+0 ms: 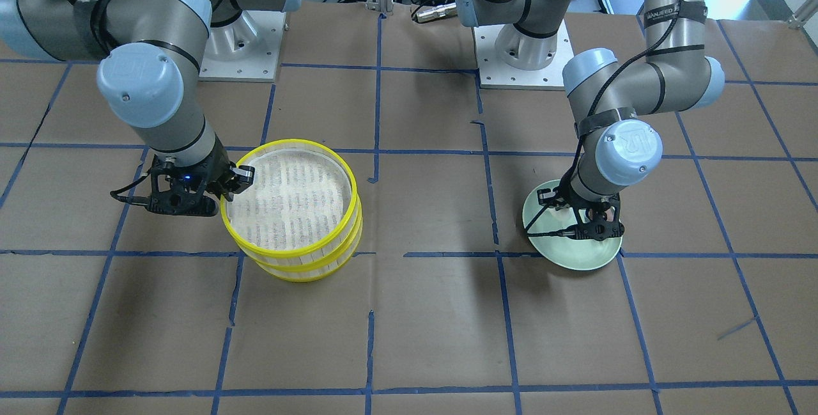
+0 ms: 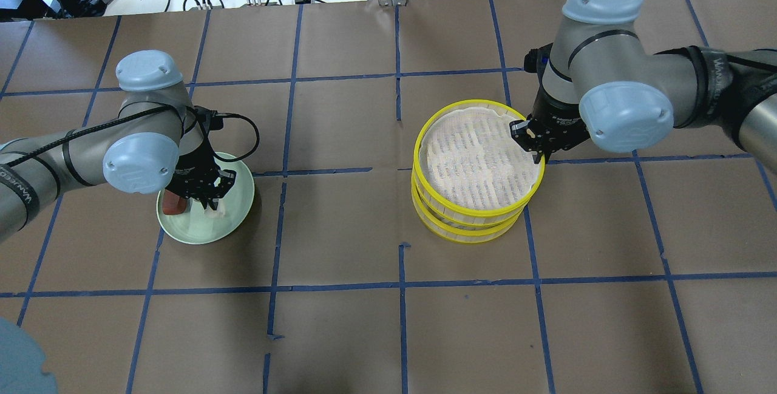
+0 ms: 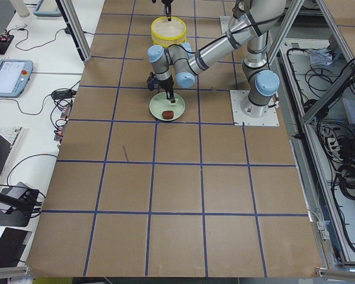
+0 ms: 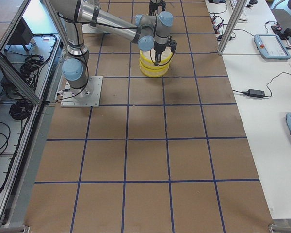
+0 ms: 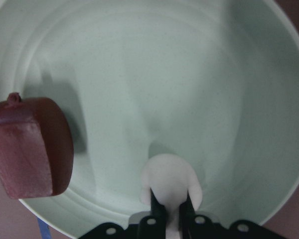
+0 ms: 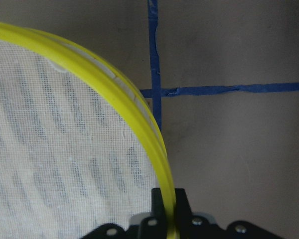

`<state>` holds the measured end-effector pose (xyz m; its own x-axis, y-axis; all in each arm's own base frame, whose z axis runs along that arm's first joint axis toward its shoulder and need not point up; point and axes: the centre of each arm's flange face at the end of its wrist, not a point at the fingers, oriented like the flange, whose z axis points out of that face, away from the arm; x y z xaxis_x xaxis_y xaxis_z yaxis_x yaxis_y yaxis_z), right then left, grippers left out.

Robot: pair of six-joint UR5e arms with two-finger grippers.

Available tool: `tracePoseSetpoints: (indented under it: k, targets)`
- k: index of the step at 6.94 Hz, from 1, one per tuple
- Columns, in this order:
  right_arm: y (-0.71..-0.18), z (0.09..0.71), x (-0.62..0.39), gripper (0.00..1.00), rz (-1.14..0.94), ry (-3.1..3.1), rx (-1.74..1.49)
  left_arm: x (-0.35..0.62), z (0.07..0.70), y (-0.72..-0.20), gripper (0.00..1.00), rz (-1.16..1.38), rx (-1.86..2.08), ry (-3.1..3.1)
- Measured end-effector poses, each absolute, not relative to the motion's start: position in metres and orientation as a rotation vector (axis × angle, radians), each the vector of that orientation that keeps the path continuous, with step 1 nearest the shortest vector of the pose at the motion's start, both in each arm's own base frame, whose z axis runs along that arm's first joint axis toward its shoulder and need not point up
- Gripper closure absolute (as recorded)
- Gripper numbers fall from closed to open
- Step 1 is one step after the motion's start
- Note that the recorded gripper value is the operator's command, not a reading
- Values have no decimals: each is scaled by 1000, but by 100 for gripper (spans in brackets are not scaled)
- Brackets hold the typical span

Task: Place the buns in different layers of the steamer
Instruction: 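Lift the white bun with the left gripper while the right lifts the top tier aside, then carry the white bun into the lower tier and open the left gripper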

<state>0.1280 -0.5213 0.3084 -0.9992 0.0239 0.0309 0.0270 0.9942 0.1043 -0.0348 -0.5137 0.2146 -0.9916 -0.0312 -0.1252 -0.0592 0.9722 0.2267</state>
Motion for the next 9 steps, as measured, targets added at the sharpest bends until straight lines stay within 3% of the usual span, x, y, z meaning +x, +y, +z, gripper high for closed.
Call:
tracePoseSetpoints:
  k: [3, 7, 9]
  targets:
    - [-525, 349, 73, 91, -193, -3122, -19, -95, 270, -532, 88, 262, -34, 3069]
    - [-510, 361, 2, 94, -298, -3105, 68, -265, 295, -531, 89, 168, -312, 3362]
    - [-505, 358, -27, 94, -362, -3071, 136, -346, 291, -527, 77, 143, -398, 3400]
